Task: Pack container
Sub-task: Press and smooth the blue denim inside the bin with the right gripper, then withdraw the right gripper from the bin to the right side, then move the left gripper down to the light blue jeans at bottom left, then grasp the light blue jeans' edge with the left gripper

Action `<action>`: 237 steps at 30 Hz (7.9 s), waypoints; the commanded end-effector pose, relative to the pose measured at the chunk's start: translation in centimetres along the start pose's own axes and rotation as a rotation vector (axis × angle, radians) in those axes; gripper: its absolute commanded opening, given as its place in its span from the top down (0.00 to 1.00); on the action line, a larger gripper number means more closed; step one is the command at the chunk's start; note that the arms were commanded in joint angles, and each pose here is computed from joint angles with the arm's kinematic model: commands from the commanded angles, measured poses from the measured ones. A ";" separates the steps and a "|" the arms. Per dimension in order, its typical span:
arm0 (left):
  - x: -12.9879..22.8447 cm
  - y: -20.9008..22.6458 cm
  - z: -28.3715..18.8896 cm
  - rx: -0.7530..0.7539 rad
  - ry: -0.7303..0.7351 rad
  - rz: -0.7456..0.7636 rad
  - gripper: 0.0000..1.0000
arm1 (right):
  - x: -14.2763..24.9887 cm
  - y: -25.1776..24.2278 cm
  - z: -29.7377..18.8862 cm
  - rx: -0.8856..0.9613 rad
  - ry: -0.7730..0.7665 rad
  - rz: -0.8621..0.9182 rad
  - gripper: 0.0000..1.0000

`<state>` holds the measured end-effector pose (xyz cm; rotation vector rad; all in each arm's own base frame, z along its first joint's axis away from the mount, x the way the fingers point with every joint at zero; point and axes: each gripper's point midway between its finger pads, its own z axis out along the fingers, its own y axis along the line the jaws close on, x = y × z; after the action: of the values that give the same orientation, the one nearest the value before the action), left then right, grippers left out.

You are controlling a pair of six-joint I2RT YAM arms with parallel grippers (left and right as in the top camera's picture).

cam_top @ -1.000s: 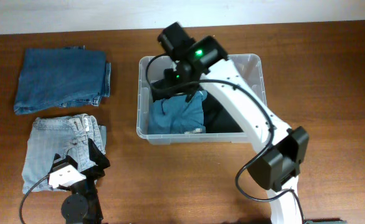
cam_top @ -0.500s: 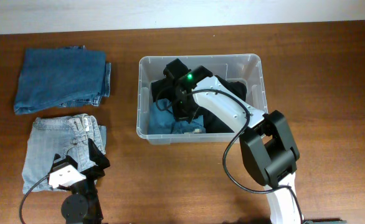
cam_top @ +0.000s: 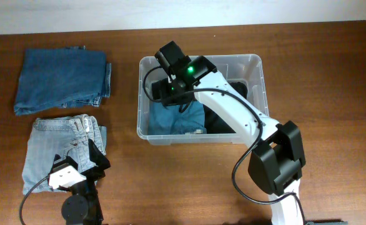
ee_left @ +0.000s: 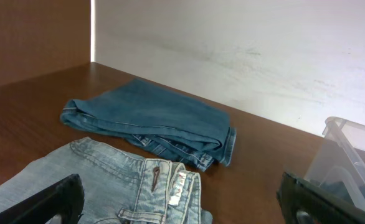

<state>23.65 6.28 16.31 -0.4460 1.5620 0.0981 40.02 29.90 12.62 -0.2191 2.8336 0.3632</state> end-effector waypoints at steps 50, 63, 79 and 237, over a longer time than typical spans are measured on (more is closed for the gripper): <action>0.0 0.3 0.0 -0.015 -0.003 -0.002 0.01 | 5.5 -7.5 5.0 0.198 0.177 0.063 0.90; 0.0 0.3 0.0 -0.015 -0.003 -0.002 0.01 | -2.8 -7.5 -15.7 0.240 -0.185 0.068 0.25; 0.0 0.3 0.0 -0.015 -0.003 -0.002 0.01 | 3.0 -23.9 -32.8 0.449 -0.332 0.365 0.01; 14.9 9.4 6.9 0.269 1.411 -0.518 0.01 | 14.9 -40.4 -30.0 0.533 -0.114 1.027 0.01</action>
<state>29.00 15.72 2.27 -0.6748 2.6138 -0.9436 25.95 -18.29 26.86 1.2988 2.5816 -0.2037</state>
